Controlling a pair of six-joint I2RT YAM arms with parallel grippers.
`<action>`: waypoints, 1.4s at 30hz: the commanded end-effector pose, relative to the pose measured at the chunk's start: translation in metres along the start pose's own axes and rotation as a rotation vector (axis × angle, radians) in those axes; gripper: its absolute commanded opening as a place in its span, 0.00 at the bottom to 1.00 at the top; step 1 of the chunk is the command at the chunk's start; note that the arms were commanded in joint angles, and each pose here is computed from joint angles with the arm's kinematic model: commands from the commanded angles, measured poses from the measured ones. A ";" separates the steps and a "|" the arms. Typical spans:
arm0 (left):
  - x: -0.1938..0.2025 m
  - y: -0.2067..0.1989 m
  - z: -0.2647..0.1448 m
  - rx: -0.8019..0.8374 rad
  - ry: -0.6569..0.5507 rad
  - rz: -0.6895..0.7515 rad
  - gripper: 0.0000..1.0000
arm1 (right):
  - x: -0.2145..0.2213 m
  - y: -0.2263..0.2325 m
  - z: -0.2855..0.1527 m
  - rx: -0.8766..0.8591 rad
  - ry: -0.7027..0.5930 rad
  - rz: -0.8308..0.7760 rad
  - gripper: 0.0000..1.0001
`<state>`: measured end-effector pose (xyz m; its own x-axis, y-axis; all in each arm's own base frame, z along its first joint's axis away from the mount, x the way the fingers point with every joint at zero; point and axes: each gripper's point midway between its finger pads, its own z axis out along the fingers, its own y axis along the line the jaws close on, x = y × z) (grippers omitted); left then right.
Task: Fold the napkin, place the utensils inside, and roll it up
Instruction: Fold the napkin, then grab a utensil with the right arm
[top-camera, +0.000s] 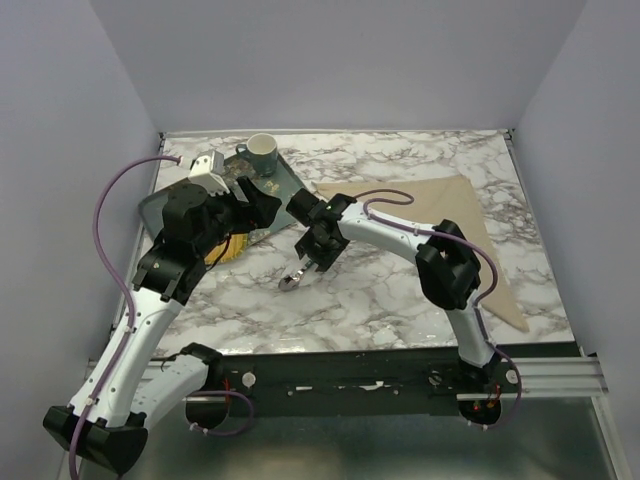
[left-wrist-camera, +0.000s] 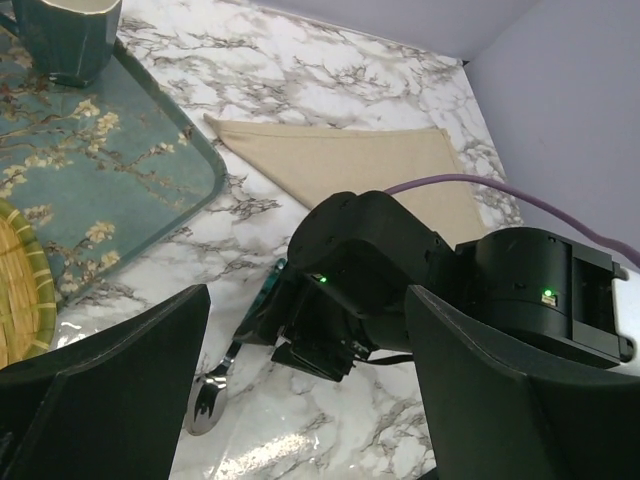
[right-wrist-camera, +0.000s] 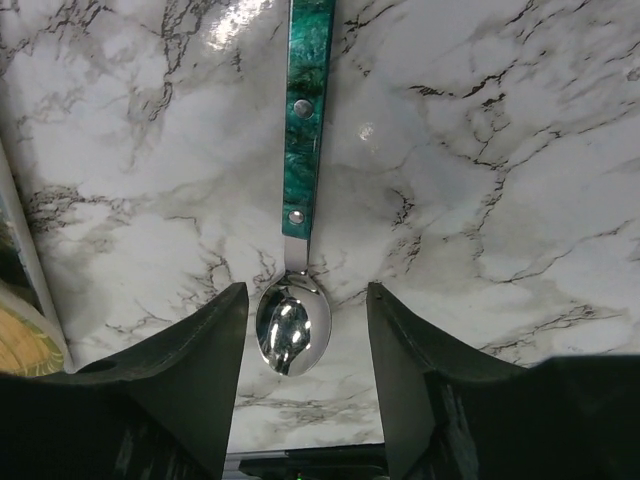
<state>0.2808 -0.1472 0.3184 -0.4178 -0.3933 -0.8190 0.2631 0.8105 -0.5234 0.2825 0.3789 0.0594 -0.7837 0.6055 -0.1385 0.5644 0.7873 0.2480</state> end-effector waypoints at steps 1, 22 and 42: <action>0.002 -0.002 -0.003 0.009 0.005 0.031 0.88 | 0.005 -0.012 0.018 0.096 -0.007 0.074 0.58; 0.000 -0.007 -0.002 0.017 0.003 0.040 0.88 | 0.038 -0.015 0.045 0.169 0.023 0.130 0.53; 0.004 -0.003 -0.002 0.005 0.008 0.042 0.88 | 0.027 -0.017 0.056 0.164 -0.042 0.011 0.40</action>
<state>0.2769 -0.1525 0.3131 -0.4325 -0.3601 -0.8266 0.2833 0.8161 -0.5037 0.2623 0.4034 0.0196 -0.7486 0.6576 -0.0843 0.6439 0.7515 0.1435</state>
